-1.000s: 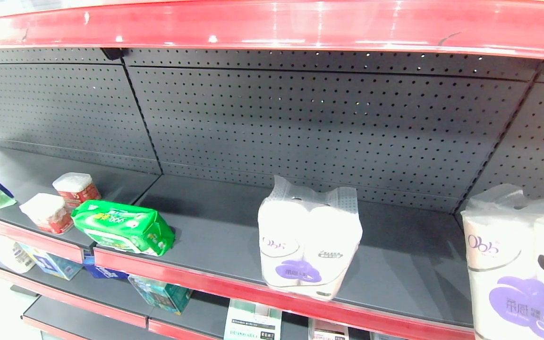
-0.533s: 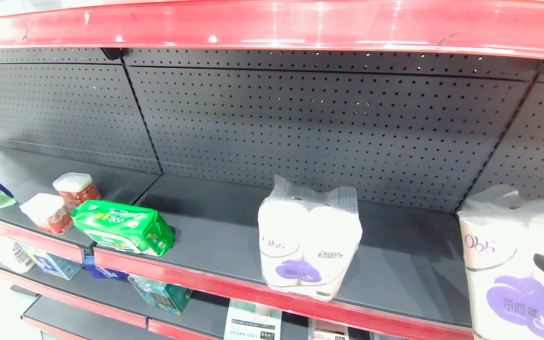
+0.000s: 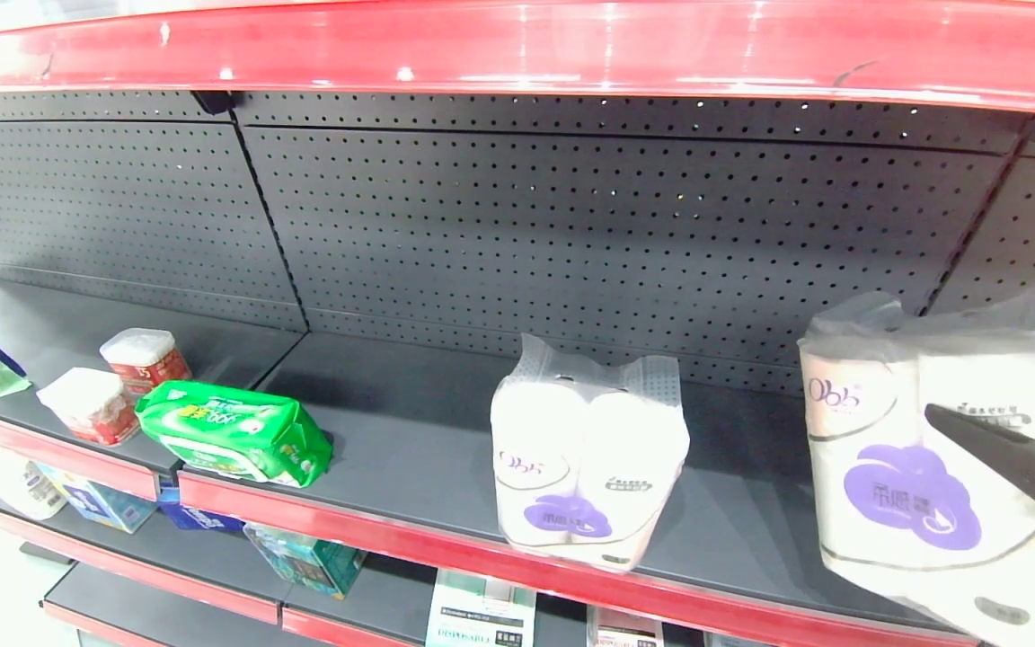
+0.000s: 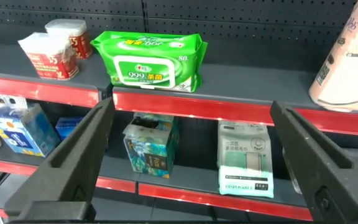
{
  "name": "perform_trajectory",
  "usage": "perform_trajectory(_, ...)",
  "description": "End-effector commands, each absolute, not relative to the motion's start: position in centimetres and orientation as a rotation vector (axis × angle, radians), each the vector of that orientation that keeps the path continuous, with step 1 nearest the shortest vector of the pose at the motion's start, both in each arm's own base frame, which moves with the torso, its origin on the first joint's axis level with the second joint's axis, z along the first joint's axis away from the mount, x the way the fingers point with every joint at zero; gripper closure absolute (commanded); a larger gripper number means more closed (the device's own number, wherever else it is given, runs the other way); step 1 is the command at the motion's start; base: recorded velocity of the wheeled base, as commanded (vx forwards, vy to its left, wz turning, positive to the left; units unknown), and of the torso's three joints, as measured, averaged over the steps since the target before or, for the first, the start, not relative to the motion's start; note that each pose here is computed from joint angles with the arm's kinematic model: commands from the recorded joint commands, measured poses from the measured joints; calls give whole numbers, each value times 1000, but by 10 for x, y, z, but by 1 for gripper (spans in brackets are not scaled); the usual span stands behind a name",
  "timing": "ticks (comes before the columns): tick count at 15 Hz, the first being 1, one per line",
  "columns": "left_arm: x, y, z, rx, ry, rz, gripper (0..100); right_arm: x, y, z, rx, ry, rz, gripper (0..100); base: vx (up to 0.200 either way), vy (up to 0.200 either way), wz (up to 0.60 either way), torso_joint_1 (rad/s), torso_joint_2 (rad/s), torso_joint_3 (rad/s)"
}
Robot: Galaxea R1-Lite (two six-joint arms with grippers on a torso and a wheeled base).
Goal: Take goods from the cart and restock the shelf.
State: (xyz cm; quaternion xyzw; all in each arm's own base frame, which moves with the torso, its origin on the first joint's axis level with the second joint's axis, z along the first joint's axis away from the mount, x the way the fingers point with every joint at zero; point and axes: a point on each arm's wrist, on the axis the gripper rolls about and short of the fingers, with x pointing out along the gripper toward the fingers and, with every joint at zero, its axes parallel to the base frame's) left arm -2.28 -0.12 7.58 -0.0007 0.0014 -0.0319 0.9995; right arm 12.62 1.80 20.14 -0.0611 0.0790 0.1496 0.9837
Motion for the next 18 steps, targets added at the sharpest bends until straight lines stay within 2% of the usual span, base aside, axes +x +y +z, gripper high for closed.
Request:
perform_trajectory(1, -23, -1, 76, -2, 2, -64, 0, 172, 27, 184, -121, 215, 329, 100, 0, 0, 0, 0, 0, 0)
perform_trajectory(7, -23, -1, 76, -2, 0, -64, 0, 241, 61, 163, -87, 159, 462, 100, 0, 0, 0, 0, 0, 0)
perform_trajectory(11, -23, -1, 76, -2, 2, -64, 0, 290, 74, 162, -86, 69, 577, 100, 0, 0, 0, 0, 0, 0)
perform_trajectory(18, -23, -1, 76, -2, 2, -64, 0, 343, 86, 135, -91, -25, 759, 100, 0, 0, 0, 0, 0, 0)
